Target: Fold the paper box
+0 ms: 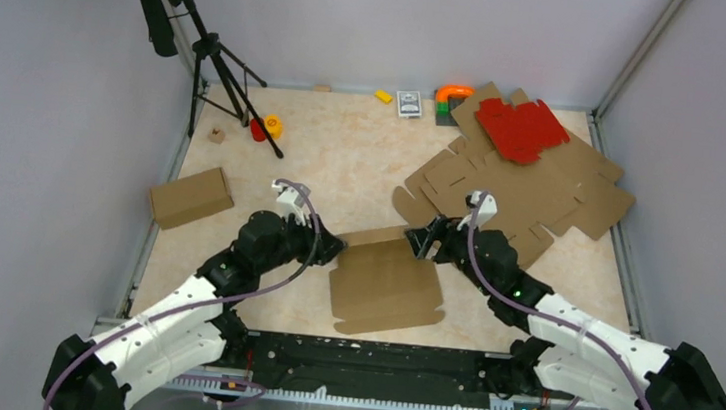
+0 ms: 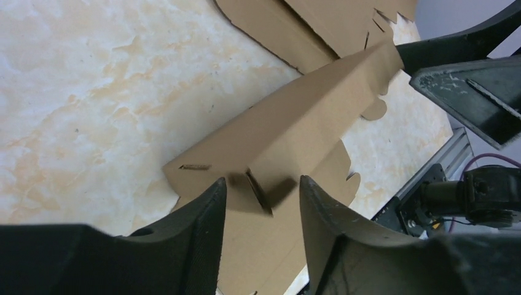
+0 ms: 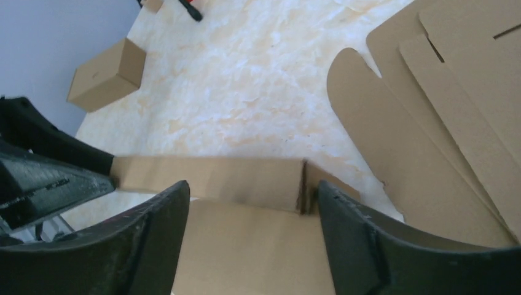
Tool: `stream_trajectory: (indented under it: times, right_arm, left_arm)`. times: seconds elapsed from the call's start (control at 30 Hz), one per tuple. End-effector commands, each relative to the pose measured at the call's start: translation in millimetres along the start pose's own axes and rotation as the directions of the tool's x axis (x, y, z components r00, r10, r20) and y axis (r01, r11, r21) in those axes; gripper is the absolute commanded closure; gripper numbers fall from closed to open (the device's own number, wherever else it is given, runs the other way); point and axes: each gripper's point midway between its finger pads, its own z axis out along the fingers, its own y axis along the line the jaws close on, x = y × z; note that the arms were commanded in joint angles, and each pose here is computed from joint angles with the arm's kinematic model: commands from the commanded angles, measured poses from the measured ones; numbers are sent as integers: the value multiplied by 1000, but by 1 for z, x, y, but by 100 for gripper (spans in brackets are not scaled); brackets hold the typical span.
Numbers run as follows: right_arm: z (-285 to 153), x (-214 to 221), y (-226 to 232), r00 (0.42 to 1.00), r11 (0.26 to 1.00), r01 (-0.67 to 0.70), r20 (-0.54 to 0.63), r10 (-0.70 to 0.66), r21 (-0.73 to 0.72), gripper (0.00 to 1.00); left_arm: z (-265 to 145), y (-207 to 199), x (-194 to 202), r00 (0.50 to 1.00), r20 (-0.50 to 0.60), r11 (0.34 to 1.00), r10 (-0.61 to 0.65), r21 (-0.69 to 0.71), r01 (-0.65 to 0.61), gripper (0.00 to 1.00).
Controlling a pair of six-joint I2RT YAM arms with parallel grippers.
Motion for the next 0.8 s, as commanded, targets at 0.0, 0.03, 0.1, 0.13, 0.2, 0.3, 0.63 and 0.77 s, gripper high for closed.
stream_trajectory:
  times: [0.0,0.03,0.1,0.13,0.2,0.3,0.63,0.77]
  right_arm:
    - [-14,-12,17,999,999,26,-46,-28,-32,16]
    - [-17,-14,15,998,999,28,-48,-29,-15,12]
    - [-24,-20,11,999,1000,24,-48,-23,18,10]
    - [-28,-18,6,998,999,25,-67,-22,47,9]
    - [-37,-14,-2,995,996,21,-100,-12,89,9]
    - [-49,-4,-11,989,990,-18,-142,38,141,9]
    - [-93,60,-43,912,933,-178,-305,276,313,18]
    - [-101,86,-47,881,929,-212,-351,316,304,18]
  left_arm:
    - [-8,-11,-16,999,-11,999,42,-15,-43,48]
    - [-9,-11,-19,999,-10,998,52,-23,-52,45]
    - [-11,-14,-28,998,-6,997,69,-36,-69,41]
    - [-12,-14,-31,997,-6,996,78,-42,-78,39]
    - [-14,-15,-39,995,-6,993,96,-63,-96,37]
    - [-16,-17,-52,992,2,988,129,-80,-128,34]
    - [9,-34,-79,941,-52,942,336,-7,-336,30]
    - [30,-44,-74,905,-125,913,407,97,-397,30]
